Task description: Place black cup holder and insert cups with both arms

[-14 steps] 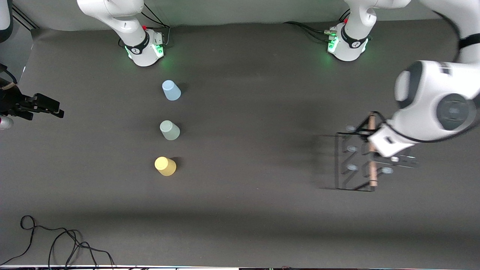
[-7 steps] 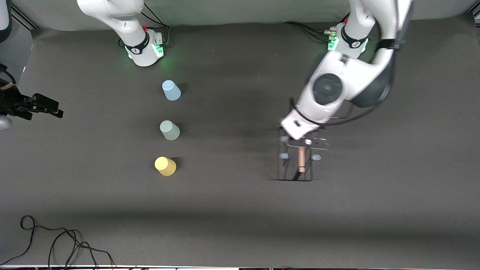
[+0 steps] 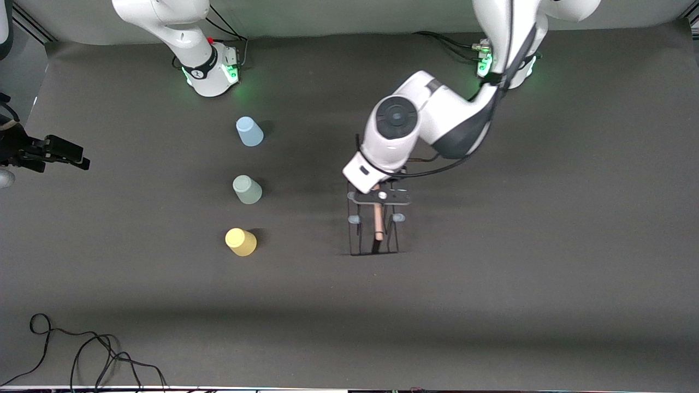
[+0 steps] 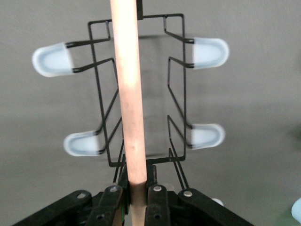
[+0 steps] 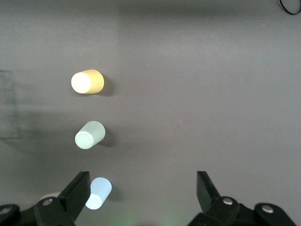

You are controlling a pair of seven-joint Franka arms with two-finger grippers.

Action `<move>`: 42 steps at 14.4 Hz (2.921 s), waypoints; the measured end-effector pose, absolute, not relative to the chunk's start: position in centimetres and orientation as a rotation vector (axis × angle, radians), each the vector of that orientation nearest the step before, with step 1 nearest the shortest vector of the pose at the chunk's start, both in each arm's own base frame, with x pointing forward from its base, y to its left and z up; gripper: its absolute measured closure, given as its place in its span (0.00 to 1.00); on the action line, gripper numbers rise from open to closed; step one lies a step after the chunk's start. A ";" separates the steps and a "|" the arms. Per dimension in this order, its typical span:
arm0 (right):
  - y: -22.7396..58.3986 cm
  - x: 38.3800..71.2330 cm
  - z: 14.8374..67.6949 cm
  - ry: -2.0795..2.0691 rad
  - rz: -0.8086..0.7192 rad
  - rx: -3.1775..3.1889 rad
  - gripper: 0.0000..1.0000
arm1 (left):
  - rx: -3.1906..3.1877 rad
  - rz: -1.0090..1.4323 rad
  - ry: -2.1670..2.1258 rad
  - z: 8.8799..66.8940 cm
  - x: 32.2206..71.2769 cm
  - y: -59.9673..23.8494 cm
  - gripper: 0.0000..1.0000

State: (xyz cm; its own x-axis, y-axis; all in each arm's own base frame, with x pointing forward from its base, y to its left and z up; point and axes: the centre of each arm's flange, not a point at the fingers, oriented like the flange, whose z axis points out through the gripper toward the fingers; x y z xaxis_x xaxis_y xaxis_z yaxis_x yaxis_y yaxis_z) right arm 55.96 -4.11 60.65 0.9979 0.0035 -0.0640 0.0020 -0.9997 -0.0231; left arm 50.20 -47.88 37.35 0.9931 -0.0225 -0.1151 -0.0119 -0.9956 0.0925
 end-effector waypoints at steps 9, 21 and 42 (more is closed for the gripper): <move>-4.1 56.0 60.6 -0.004 0.102 -3.117 0.00 | 2.990 -0.226 0.033 35.6 45.9 -57.0 0.84; 3.7 55.8 59.1 0.240 0.167 -3.113 0.01 | 2.957 -0.195 0.006 32.9 43.7 -60.7 0.78; 13.4 46.6 33.2 0.456 -0.095 -3.052 0.04 | 3.109 0.028 0.205 55.1 58.8 -14.9 0.00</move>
